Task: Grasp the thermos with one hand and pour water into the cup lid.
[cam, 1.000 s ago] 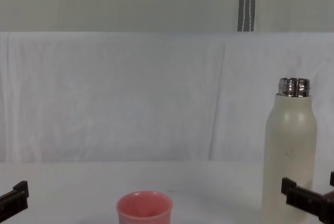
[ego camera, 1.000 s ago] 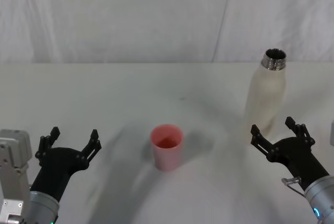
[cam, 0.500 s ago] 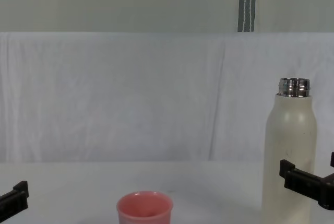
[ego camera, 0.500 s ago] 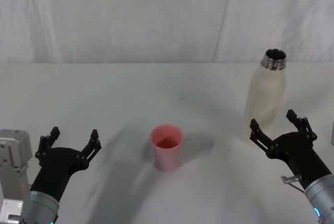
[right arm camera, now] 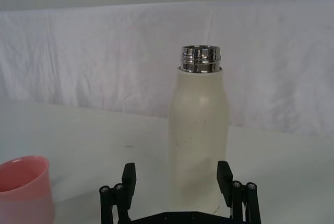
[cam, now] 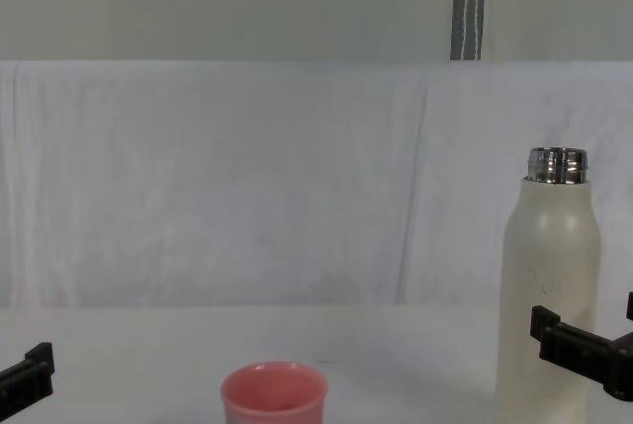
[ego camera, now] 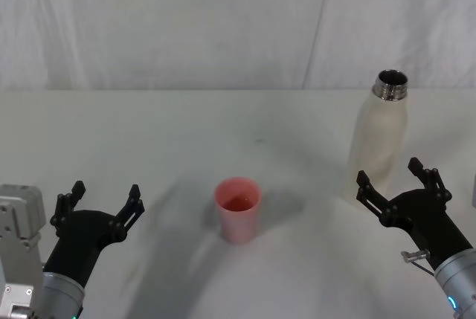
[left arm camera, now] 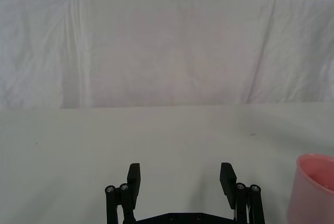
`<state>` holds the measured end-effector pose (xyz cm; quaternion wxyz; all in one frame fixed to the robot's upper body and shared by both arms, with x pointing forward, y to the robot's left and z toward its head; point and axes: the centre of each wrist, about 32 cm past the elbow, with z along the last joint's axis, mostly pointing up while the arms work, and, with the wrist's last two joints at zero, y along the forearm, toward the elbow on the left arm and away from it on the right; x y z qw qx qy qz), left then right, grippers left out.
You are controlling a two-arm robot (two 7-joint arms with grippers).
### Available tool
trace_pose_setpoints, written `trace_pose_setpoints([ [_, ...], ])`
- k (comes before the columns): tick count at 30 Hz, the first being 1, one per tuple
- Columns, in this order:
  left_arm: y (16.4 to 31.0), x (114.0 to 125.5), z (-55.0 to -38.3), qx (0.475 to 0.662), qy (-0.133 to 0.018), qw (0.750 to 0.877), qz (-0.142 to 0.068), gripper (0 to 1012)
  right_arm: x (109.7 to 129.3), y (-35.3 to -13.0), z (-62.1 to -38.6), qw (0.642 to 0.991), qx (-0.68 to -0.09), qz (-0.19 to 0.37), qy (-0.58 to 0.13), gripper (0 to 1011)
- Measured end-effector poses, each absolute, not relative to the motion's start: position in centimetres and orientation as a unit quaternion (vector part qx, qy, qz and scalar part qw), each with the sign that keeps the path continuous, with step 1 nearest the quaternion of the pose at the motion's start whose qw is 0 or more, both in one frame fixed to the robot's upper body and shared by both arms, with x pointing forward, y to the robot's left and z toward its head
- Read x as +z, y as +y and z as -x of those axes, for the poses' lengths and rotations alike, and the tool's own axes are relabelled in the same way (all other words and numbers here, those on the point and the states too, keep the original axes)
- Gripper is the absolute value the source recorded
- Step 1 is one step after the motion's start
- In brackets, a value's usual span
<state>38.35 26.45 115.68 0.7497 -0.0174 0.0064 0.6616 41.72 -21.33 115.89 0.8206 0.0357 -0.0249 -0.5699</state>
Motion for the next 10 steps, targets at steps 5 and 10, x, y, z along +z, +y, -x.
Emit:
trace_pose_setpoints([
  [5, 26.45, 115.68, -38.35, 0.662, 0.006, 0.750, 0.017, 1001, 115.88, -21.35, -41.74, 0.821, -0.570, -0.036, -0.024, 1001],
  [10, 26.45, 115.68, -38.35, 0.662, 0.006, 0.750, 0.017, 1001, 115.87, -21.36, -41.76, 0.821, -0.570, -0.036, -0.024, 1001],
])
